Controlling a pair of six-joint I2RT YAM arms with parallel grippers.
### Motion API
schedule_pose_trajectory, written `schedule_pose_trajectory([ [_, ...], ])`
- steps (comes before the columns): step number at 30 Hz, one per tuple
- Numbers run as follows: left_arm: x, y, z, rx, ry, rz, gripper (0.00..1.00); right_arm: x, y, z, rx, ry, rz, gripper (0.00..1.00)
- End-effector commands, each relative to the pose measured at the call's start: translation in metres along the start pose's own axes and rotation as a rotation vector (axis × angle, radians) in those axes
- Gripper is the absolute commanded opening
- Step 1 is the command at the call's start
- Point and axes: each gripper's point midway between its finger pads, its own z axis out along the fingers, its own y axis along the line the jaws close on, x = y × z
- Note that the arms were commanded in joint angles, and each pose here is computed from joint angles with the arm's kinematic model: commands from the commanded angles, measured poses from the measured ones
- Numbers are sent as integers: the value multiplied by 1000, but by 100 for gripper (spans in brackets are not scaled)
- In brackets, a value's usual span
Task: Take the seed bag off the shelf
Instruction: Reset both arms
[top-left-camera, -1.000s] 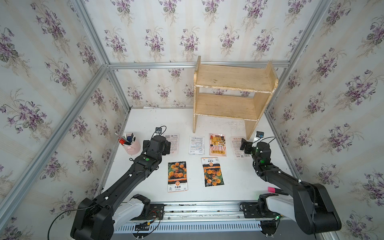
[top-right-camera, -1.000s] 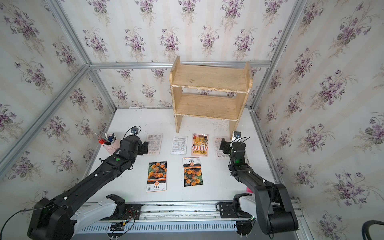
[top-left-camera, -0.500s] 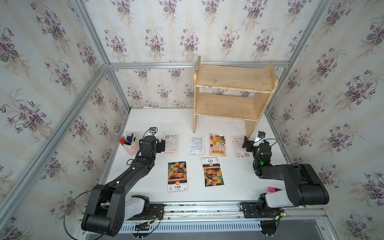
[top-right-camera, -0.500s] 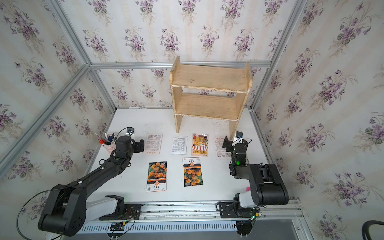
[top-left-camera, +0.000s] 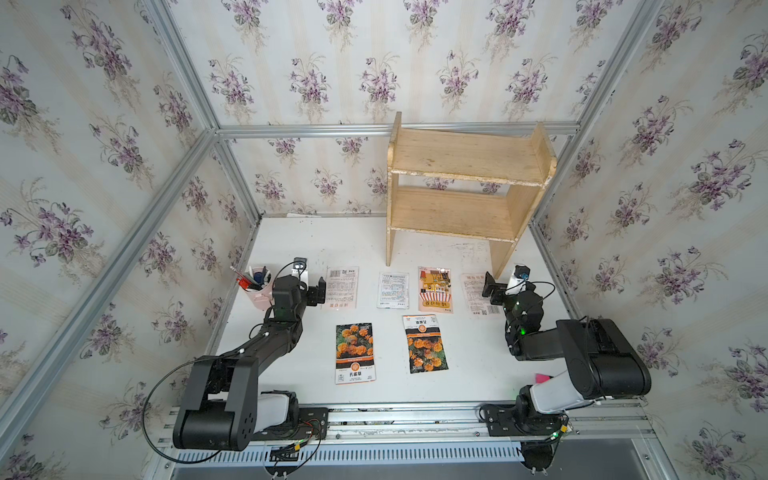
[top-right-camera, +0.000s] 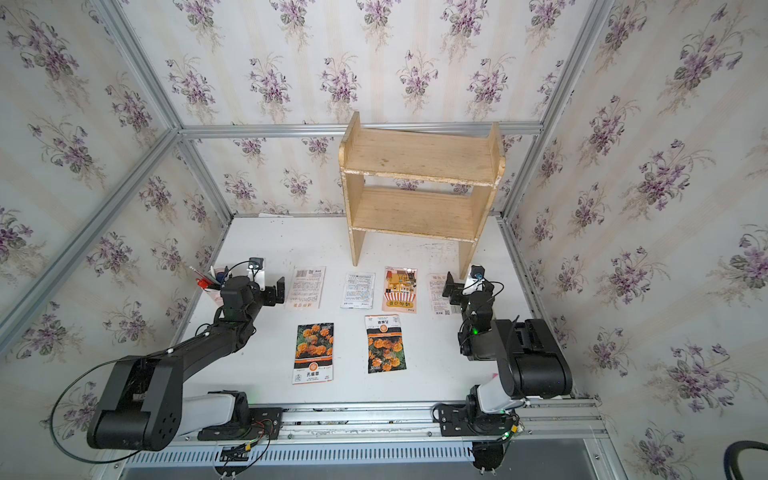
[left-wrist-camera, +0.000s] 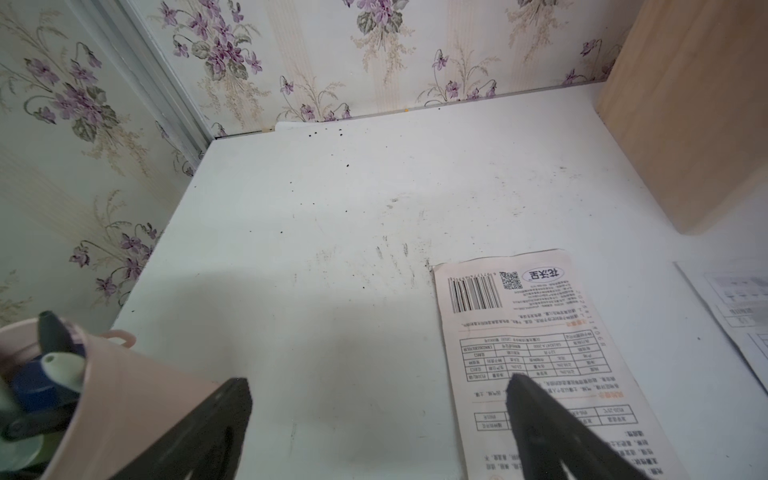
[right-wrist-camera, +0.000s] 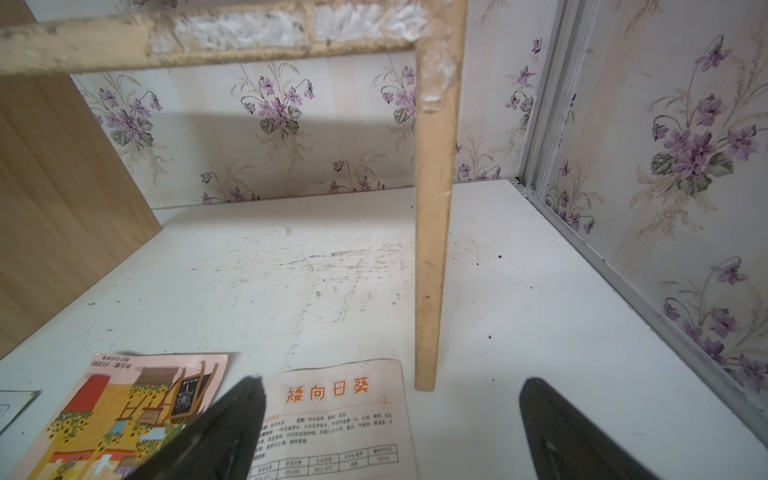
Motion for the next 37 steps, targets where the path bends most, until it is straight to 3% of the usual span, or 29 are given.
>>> schedule_pose_trajectory([
  [1, -12, -3, 1, 21, -65, 10, 100, -7, 2, 1, -8, -27, -2, 100],
  [14, 12, -8, 24, 51, -19, 7, 100, -7, 2, 1, -8, -27, -2, 100],
  [37, 13, -6, 28, 53, 9, -2, 100, -6, 3, 2, -12, -21, -4, 100],
])
